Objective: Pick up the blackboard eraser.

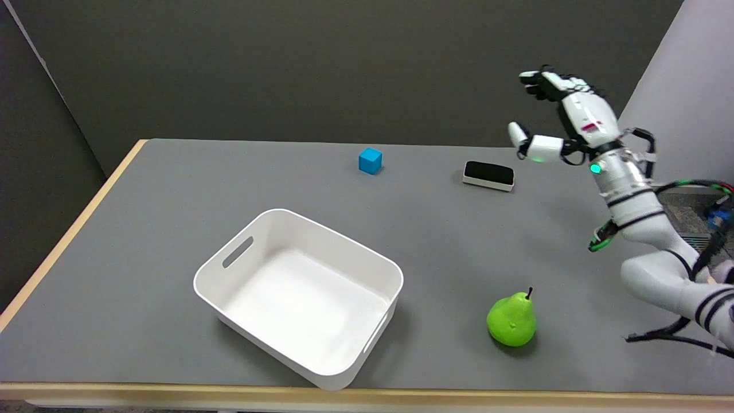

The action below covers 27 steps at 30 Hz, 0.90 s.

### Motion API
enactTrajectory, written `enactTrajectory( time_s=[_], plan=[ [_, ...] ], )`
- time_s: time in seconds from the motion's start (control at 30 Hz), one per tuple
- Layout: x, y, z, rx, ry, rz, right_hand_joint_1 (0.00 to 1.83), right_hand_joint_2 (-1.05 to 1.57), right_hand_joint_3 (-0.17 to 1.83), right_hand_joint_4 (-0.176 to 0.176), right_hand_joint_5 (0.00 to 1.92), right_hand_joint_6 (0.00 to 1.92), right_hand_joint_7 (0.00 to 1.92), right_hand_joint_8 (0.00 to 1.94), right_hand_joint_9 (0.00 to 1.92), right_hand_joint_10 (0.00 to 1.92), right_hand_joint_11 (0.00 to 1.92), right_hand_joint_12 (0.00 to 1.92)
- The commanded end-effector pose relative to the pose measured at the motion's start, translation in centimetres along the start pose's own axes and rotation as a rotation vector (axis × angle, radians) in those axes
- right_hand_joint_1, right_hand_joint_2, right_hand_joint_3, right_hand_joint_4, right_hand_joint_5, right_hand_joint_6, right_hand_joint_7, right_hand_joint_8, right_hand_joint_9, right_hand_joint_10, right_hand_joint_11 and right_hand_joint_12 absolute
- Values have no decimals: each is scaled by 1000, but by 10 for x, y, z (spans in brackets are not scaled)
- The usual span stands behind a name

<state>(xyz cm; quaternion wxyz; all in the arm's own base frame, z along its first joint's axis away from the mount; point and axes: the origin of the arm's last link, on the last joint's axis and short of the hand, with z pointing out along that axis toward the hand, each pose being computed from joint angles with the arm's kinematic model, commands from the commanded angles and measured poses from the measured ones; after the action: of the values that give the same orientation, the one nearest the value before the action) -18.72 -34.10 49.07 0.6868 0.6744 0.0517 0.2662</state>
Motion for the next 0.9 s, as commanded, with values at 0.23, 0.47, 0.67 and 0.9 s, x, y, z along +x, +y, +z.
enactTrajectory(
  time_s=[0.23,0.47,0.67,0.9],
  plan=[
    [-89,-23,66,-77,-601,-246,520,607,912,83,301,558,450,459,362,846,210,1337],
    [-101,3,43,-189,-661,-187,509,601,913,81,286,529,419,421,327,790,174,1288],
    [-99,19,36,-243,-677,-198,504,597,910,77,279,515,404,402,309,773,157,1270],
    [-102,22,39,-271,-666,-185,514,594,905,66,274,501,397,393,296,771,148,1268]
  ],
)
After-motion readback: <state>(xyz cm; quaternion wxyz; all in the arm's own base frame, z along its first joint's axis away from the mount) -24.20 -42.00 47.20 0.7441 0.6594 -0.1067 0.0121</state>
